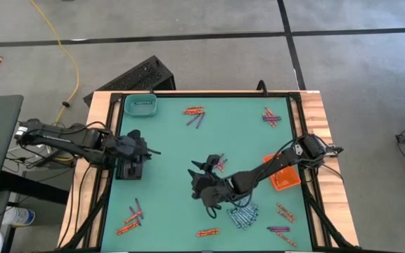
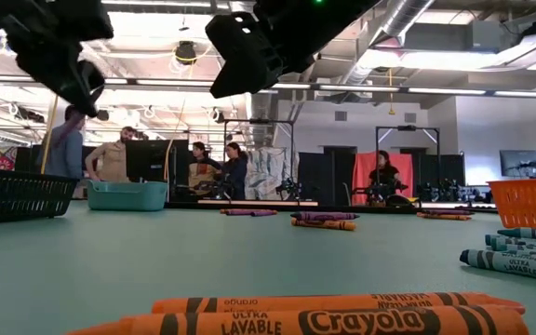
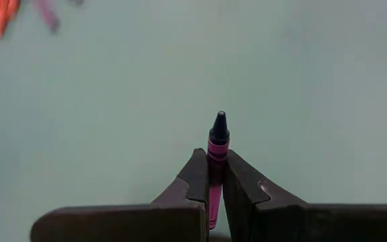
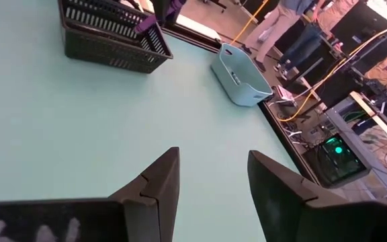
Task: Sort crayons
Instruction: Put the purple crayon into the black bin
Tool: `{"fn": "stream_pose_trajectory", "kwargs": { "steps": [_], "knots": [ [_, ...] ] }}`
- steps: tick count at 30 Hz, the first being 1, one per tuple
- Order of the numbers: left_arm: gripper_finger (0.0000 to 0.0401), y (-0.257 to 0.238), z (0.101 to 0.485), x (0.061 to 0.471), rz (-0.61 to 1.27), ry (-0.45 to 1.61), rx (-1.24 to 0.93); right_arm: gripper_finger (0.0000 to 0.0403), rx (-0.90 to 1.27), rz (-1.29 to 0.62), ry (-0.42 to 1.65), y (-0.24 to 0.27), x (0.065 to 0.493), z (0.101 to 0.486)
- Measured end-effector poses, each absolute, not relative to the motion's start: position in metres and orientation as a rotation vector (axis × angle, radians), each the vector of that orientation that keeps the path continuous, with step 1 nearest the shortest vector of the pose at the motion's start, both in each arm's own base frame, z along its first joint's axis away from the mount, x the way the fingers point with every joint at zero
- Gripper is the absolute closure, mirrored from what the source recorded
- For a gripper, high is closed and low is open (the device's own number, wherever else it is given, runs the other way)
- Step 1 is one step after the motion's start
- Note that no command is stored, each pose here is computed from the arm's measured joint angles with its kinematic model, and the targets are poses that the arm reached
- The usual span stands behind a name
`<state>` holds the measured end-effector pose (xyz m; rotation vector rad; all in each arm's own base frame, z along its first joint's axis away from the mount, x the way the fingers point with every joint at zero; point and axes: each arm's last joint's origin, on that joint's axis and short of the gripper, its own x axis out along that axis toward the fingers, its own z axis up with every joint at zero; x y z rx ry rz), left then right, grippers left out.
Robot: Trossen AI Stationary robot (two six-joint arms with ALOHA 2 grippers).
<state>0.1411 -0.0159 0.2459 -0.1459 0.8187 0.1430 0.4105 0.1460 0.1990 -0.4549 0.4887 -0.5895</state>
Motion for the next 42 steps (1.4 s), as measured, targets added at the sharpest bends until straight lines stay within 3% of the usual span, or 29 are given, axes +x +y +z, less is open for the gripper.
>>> {"fn": "stream_pose_trajectory", "kwargs": {
  "steps": [16, 35, 42],
  "knots": [
    [0.0391, -0.010, 0.230, 0.119, 0.526, 1.027, -0.461, 0.0228, -0.548, -0.562, 0.595, 0.149, 0.401, 0.190],
    [0.0388, -0.015, 0.214, 0.129, 0.613, 1.205, -0.594, 0.0228, -0.686, -0.538, 0.668, 0.169, 0.383, 0.183],
    [0.0356, -0.015, 0.206, 0.132, 0.680, 1.279, -0.589, 0.0228, -0.711, -0.530, 0.679, 0.169, 0.383, 0.183]
  ]
}}
